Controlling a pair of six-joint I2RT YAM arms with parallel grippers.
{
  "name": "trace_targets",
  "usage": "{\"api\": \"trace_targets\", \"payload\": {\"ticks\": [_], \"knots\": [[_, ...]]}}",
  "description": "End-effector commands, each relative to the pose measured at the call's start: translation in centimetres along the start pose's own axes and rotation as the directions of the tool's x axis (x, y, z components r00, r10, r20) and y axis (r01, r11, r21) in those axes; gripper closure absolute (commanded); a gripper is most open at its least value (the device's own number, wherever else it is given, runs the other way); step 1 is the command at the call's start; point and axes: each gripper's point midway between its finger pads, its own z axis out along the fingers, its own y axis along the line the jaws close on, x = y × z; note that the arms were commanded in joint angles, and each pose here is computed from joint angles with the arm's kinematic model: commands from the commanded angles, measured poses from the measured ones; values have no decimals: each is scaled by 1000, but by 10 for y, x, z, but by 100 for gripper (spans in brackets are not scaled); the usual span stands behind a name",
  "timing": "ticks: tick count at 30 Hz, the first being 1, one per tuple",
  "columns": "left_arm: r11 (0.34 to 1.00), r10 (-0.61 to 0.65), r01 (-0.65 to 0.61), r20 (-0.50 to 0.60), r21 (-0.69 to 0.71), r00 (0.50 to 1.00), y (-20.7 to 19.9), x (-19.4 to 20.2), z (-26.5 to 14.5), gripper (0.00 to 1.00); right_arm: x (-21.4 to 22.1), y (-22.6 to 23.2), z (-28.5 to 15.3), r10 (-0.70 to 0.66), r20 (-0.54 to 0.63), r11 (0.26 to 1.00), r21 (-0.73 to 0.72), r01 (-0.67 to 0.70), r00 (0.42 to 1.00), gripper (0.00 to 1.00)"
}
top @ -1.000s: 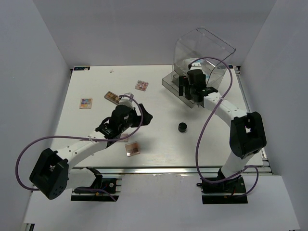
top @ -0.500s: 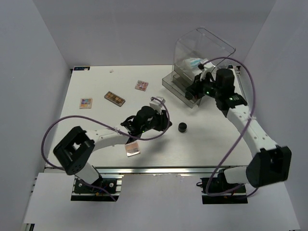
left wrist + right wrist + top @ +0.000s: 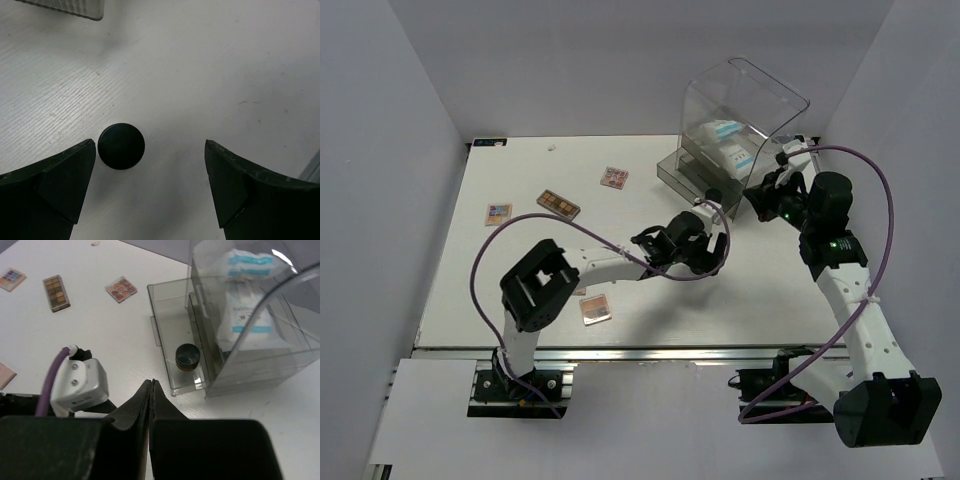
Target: Organize the makeup
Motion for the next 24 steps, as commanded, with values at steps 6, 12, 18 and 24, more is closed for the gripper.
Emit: {"api": "trace_targets", "payload": {"ticks": [6, 12, 18, 24], "knots": [[963, 55, -96, -165, -250, 985, 33, 29, 25, 3, -8, -22, -15, 41, 50, 995, 92, -46, 998, 100], [940, 68, -125, -185, -318, 980, 44, 27, 34, 12, -5, -28, -17, 58, 50, 992, 105, -63, 997, 100], [936, 73, -129, -179, -327, 981, 47, 31, 31, 31, -2, -28, -18, 62, 45, 992, 103, -67, 997, 100], [934, 69, -110, -130, -341, 989, 48, 19, 20, 54, 4, -26, -19, 68, 36, 992, 100, -72, 997, 100]]}}
